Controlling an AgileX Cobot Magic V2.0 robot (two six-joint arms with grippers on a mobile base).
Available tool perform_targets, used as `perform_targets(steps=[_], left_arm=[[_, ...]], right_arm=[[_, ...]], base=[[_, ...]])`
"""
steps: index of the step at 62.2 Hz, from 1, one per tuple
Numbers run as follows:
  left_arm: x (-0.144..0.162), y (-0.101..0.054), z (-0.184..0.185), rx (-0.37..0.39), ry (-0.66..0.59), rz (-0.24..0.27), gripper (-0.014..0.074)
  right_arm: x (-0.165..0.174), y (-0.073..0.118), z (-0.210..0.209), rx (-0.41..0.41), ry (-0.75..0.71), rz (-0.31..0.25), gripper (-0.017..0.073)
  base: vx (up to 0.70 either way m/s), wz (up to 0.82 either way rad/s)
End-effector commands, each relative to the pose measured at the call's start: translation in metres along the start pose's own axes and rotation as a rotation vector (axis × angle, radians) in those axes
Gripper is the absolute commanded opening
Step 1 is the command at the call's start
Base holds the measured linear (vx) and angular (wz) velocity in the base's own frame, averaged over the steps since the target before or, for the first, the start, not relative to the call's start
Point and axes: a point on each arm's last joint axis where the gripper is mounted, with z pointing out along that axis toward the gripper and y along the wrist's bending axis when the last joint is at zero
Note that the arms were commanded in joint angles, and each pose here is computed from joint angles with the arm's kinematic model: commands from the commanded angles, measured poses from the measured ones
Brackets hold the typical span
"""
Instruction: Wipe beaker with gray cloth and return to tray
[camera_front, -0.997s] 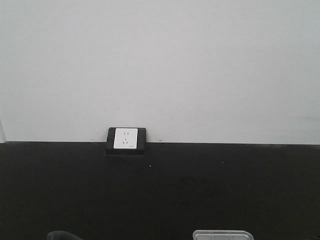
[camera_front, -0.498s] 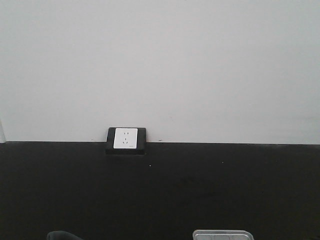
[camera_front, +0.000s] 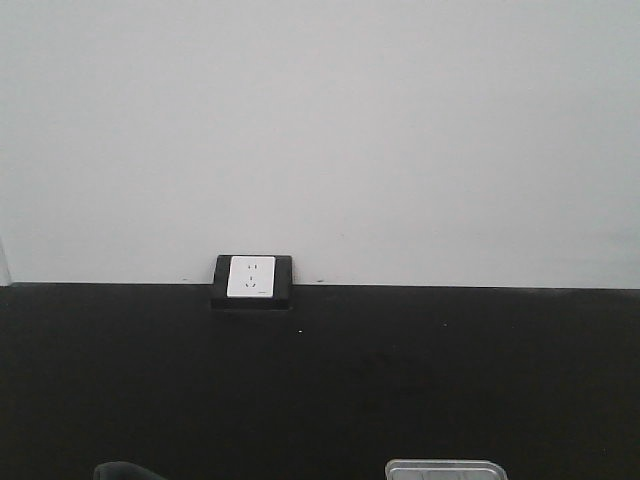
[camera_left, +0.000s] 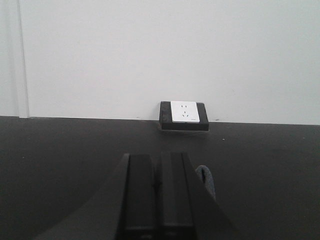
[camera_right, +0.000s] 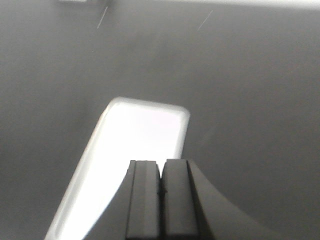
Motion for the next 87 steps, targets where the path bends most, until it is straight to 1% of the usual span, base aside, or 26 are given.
perform_targets(steps=[1,3,8,12,15,20,29,38,41,44,51,87], left_arm=[[0.002,0.000,-0.001,0.008,-0.078,-0.010,-0.0006],[0.002,0.000,-0.001,0.008,-0.078,-0.010,-0.0006],[0.002,0.000,-0.001,0.008,-0.078,-0.010,-0.0006],[0.002,0.000,-0.001,0.008,-0.078,-0.010,-0.0006],[0.002,0.000,-0.001,0.008,-0.078,-0.010,-0.0006],[0.002,0.000,-0.001,0.008,-0.078,-0.010,-0.0006],[0.002,0.000,-0.001,0.008,-0.078,-0.010,-0.0006],[0.001,0.000,-0.001,0.008,-0.078,-0.010,-0.0006],[0.001,0.000,-0.001,0.008,-0.078,-0.010,-0.0006],[0.001,0.000,-0.001,0.008,-0.078,-0.010,-0.0006],[0.001,0.000,-0.001,0.008,-0.078,-0.010,-0.0006],[0.001,0.000,-0.001,0.008,-0.078,-0.010,-0.0006]], right_arm=[[0.006,-0.007,-0.013,0.077,-0.226,-0.043,-0.0011],[0.017,-0.008,-0.015,0.097,-0.264,-0.051,-0.0011],[0.039,-0.008,-0.020,0.118,-0.342,-0.069,-0.0011],[0.059,-0.008,-0.018,0.120,-0.387,-0.072,-0.0011],[0.069,-0.008,-0.019,0.119,-0.437,-0.075,-0.0011],[0.082,-0.008,-0.018,0.125,-0.481,-0.076,-0.0011],[0.097,-0.010,-0.009,0.158,-0.437,-0.066,-0.0011],[0.116,-0.011,0.004,0.157,-0.447,-0.055,-0.0011],[0.117,-0.011,0.005,0.153,-0.424,-0.039,-0.0011],[0.118,-0.011,0.005,0.153,-0.417,-0.035,-0.0011],[0.120,-0.011,0.006,0.154,-0.396,-0.036,-0.0011],[0.119,-0.011,0.006,0.154,-0.399,-0.036,-0.0011]], base=[[0.00,0.00],[0.00,0.00],[0.00,0.00],[0.00,0.00],[0.00,0.00],[0.00,0.00],[0.00,0.00],[0.00,0.00],[0.00,0.00],[0.00,0.00],[0.00,0.00],[0.00,0.00]])
